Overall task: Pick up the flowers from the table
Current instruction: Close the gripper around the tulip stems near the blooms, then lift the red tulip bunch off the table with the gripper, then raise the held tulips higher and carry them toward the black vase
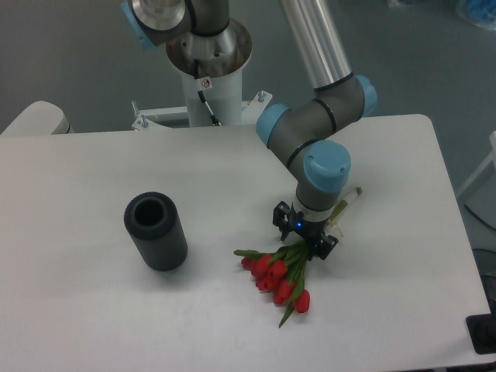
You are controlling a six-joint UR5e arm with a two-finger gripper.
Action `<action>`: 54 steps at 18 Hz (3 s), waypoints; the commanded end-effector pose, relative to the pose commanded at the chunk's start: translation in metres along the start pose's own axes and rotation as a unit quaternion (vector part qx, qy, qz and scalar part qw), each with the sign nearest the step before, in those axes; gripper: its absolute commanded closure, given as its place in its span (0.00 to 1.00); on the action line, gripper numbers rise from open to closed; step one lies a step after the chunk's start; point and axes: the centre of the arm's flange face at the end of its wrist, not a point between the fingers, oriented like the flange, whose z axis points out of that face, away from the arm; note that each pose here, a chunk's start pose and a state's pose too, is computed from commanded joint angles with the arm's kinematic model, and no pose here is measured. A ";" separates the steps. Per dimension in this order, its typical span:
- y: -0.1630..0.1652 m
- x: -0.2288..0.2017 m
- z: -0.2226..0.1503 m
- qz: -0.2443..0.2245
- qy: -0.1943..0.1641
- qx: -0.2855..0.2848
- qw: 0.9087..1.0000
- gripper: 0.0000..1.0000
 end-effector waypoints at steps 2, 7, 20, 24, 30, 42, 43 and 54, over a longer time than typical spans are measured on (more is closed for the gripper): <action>0.000 0.000 0.000 0.000 0.000 0.000 1.000 0.54; -0.001 -0.004 -0.006 0.000 -0.005 0.002 1.000 0.67; -0.002 -0.008 -0.018 0.000 -0.015 0.008 1.000 0.79; -0.010 -0.014 -0.041 0.006 -0.035 0.017 0.999 0.79; -0.034 -0.017 -0.105 0.011 -0.054 0.135 0.989 0.82; -0.029 -0.007 -0.196 -0.024 -0.041 0.333 0.942 0.83; -0.026 -0.008 -0.200 -0.032 -0.036 0.348 0.936 0.83; -0.028 0.009 -0.237 -0.081 -0.006 0.414 0.907 0.83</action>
